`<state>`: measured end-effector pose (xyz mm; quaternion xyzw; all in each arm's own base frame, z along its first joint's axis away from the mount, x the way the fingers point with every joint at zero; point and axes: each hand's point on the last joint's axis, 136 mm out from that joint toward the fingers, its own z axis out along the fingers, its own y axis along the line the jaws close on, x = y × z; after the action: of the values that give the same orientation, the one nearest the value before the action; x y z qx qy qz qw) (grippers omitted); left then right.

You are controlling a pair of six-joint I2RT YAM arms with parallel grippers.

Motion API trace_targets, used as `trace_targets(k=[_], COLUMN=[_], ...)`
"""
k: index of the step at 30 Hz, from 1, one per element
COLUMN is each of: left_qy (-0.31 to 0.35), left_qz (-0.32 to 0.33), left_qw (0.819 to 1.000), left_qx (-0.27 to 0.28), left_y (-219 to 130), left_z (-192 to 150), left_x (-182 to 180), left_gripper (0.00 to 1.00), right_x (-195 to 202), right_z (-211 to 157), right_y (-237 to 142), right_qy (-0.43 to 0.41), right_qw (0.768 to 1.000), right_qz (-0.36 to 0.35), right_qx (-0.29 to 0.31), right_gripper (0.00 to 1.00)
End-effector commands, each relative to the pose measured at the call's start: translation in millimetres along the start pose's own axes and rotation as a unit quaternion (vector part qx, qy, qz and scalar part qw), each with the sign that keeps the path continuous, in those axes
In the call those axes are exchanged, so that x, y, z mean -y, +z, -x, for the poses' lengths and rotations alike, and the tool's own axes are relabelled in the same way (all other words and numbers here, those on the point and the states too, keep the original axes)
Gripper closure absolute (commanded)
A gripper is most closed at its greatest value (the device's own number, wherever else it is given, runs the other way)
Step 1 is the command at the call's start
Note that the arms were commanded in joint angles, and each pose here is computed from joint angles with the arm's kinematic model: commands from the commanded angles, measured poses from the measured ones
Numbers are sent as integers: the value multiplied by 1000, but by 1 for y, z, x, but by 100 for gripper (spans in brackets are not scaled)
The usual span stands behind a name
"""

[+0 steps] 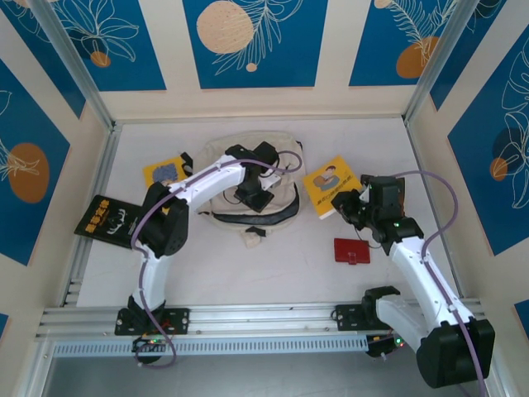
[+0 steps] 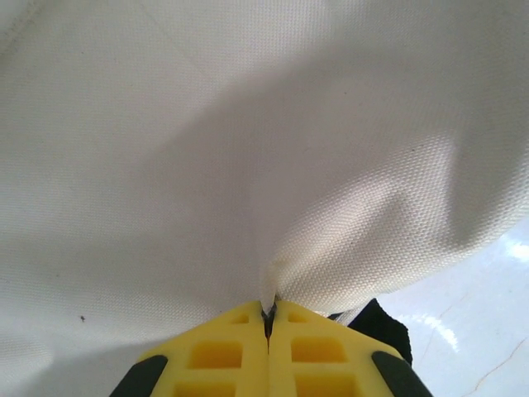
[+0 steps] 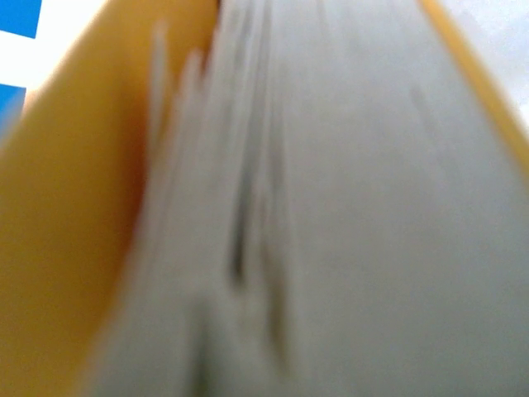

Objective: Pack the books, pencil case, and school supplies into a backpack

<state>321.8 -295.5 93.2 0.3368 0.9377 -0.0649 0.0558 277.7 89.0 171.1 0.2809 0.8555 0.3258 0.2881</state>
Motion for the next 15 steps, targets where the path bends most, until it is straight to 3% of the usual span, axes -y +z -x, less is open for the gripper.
trace_targets(k=[1,6,15], left_qy=[-21,-65,-118], left_qz=[-27,-10,13], left_qw=[995,979,924], left_qx=[92,192,363], left_y=[-54,-99,-169], left_z=[29,57,93], left_x=[8,1,-14], left_gripper=[95,95,98], right_x=[-12,-8,-57], right_z=[26,20,-16], right_y=[-29,-42,-44], right_qy=[-31,-47,-62], right_qw=[997,997,990], right_qz=[-7,-32,114], right_qx=[68,48,-54], right_gripper=[94,95,96])
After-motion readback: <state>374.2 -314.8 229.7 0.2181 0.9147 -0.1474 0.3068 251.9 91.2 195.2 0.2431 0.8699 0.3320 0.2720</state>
